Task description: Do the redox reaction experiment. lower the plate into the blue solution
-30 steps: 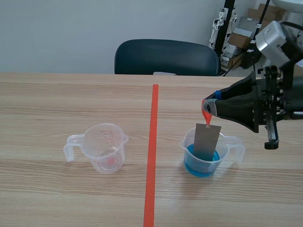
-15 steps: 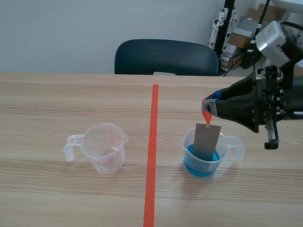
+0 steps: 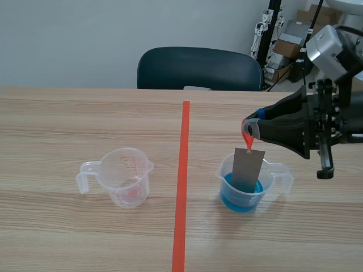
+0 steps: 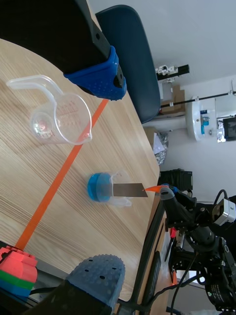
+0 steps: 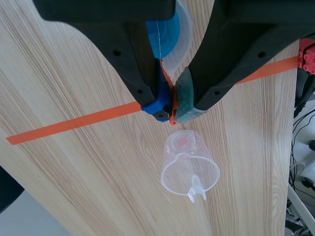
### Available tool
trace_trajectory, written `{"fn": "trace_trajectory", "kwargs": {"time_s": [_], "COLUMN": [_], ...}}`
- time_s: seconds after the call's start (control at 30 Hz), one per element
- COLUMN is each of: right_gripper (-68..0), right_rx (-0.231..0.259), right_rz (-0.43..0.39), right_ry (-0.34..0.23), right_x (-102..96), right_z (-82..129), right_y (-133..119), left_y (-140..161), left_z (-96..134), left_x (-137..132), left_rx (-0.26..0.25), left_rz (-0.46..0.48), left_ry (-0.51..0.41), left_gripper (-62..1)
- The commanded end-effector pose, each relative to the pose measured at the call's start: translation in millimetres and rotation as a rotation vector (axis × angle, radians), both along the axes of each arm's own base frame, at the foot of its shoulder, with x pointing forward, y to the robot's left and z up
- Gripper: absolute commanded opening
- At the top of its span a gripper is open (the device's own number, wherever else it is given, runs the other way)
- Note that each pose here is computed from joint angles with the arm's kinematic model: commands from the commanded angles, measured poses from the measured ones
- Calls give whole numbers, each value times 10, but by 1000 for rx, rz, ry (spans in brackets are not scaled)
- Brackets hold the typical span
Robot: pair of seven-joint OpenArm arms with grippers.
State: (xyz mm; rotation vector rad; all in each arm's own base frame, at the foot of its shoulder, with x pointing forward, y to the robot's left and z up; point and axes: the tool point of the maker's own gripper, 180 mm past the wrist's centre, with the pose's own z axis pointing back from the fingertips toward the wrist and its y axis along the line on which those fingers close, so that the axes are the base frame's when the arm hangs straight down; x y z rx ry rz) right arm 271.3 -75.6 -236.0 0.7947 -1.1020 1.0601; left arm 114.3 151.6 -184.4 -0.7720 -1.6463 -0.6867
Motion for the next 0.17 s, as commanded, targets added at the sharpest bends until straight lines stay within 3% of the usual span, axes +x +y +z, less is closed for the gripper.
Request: {"fn": "trace_trajectory", "kwargs": {"time_s": [0.0,0.13], "right_gripper": [-678,-678], "right_rx": [2,1], "right_rz": [0,0], "right_ry": [-17,-17], "right_x": [30,30], "right_z": [82,81], "right_y": [-44,-44], "left_y": [0,0], "left_z": [57,58], "left_x": [4,7], "left_rx": [-24,-24], "left_rz": [3,2], "left_ry": [-15,-16], "left_gripper": [14,14]}}
